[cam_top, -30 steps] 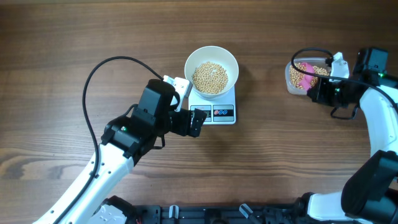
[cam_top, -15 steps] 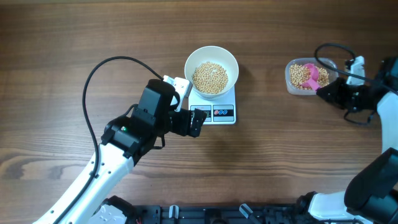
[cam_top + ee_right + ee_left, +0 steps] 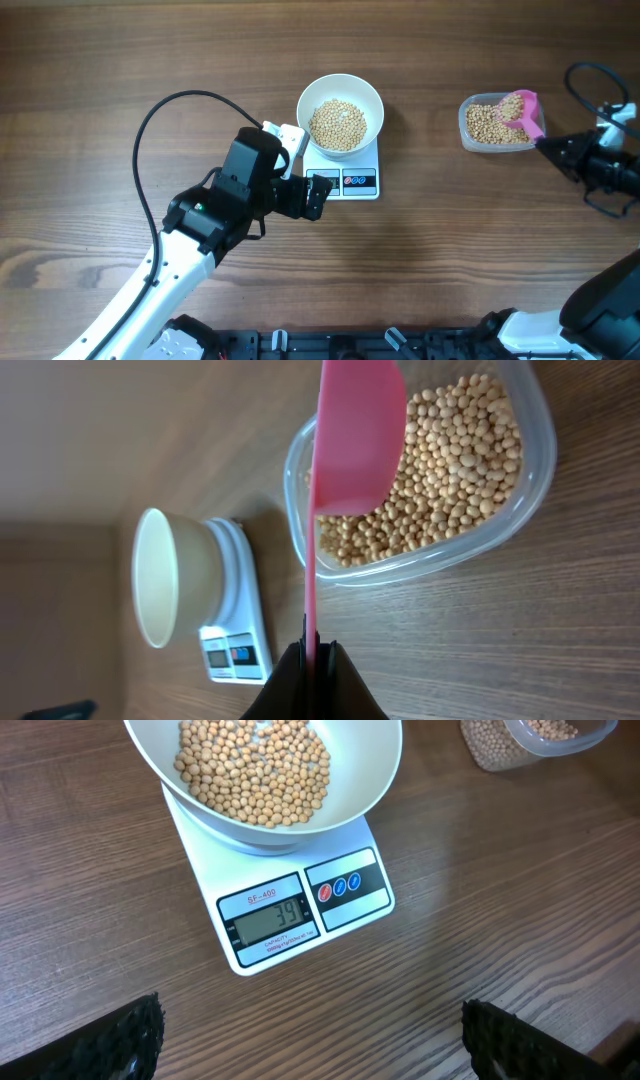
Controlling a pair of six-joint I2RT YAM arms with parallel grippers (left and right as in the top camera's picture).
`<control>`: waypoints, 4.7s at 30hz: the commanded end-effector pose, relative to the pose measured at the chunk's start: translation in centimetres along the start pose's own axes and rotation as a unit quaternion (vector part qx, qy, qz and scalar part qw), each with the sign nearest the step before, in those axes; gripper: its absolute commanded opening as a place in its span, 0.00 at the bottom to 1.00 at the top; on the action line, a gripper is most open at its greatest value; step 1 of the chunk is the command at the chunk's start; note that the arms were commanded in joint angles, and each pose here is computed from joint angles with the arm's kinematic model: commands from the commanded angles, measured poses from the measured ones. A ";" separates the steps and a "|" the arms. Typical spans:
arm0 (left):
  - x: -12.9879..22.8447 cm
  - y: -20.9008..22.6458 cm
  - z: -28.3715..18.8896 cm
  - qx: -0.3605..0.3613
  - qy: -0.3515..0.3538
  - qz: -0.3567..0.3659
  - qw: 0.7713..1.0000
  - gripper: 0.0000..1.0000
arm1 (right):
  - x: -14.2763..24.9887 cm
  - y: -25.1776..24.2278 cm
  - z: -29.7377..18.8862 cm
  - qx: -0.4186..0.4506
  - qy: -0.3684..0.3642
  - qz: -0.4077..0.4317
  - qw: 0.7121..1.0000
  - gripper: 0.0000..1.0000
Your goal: Scoop item into bowl and weigh 150g on scale
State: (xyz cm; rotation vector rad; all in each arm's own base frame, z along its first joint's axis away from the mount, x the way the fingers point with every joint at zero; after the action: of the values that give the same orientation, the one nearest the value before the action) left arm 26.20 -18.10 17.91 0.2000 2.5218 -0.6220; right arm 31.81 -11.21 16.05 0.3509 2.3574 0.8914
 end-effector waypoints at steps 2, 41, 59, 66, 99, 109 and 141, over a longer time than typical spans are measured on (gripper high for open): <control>0.1 0.1 0.2 -0.006 0.001 0.011 1.000 1.00 | -0.7 0.7 -1.4 -0.066 -0.037 0.030 0.997 0.04; 0.1 0.1 0.2 -0.006 0.001 0.011 1.000 1.00 | 5.5 18.9 10.8 -0.133 0.133 -0.201 0.961 0.05; 0.1 0.1 0.2 -0.006 0.001 0.011 1.000 1.00 | 5.5 23.4 12.4 0.070 0.033 -0.448 0.891 0.05; 0.1 0.1 0.2 -0.006 0.001 0.011 1.000 1.00 | 5.9 24.8 12.9 0.072 0.019 -0.482 0.873 0.04; 0.1 0.1 0.2 -0.006 0.001 0.011 1.000 1.00 | 6.1 26.2 12.7 0.217 -0.002 -0.673 0.707 0.04; 0.1 0.1 0.2 -0.006 0.001 0.011 1.000 1.00 | 7.5 26.6 13.4 0.130 0.002 -0.550 0.825 0.04; 0.1 0.1 0.2 -0.006 0.001 0.011 1.000 1.00 | -0.7 4.4 0.0 0.355 0.065 -0.302 0.882 0.04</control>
State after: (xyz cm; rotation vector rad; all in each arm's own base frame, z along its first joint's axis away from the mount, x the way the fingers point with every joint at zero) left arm 26.20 -18.10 17.90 0.1998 2.5221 -0.6214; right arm 32.32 -7.66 20.76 -0.1343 2.5428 -0.2031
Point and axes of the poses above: each gripper's point midway between its finger pads, its own z axis out along the fingers, its own y axis along the line the jaws close on, x = y × z, the point moved 2 cm from there along -z, back along the fingers, and after that the axes turned 10 degrees about -z, right-handed, at the moved point
